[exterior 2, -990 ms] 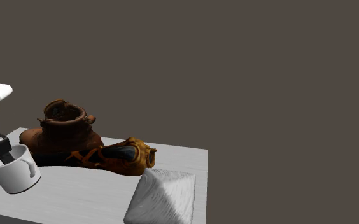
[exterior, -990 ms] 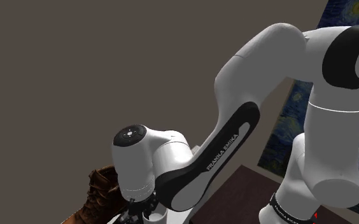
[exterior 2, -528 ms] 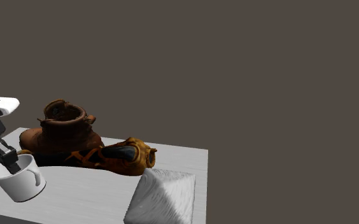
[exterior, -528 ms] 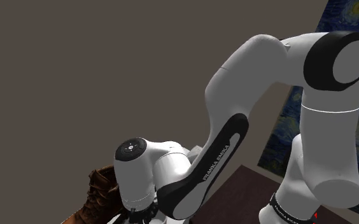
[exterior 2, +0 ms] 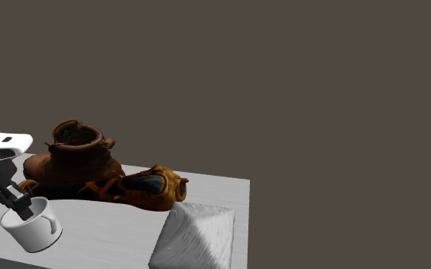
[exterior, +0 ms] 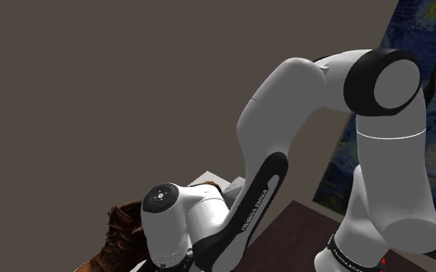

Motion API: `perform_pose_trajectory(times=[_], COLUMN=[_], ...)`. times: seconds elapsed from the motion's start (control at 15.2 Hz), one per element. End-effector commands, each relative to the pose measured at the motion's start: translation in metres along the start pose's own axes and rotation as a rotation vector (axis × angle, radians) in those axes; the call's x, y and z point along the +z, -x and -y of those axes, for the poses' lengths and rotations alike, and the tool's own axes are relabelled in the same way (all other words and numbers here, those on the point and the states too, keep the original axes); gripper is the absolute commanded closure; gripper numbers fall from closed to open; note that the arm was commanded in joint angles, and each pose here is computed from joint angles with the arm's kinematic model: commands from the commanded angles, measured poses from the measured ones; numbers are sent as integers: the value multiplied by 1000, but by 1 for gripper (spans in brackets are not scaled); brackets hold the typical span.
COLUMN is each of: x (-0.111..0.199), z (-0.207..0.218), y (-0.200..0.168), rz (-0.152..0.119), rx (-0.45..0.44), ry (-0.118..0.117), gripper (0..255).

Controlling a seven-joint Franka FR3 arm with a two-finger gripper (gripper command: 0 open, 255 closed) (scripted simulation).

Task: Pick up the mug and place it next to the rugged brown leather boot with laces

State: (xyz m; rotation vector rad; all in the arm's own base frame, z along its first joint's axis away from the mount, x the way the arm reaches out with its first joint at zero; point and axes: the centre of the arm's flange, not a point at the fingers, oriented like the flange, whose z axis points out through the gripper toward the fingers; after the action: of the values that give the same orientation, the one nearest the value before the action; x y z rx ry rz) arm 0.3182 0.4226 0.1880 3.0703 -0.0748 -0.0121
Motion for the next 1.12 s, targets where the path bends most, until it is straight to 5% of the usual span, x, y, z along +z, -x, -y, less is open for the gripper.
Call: perform_pose_trajectory(times=[0.0, 0.59, 0.66, 1.06], x=[10, 16, 16, 3], z=[2, 2, 2, 2], y=[0, 0, 0, 0], rz=[0, 0, 0, 0], rx=[0, 0, 0, 0], ry=[0, 0, 0, 0], gripper=[255, 255, 0, 0])
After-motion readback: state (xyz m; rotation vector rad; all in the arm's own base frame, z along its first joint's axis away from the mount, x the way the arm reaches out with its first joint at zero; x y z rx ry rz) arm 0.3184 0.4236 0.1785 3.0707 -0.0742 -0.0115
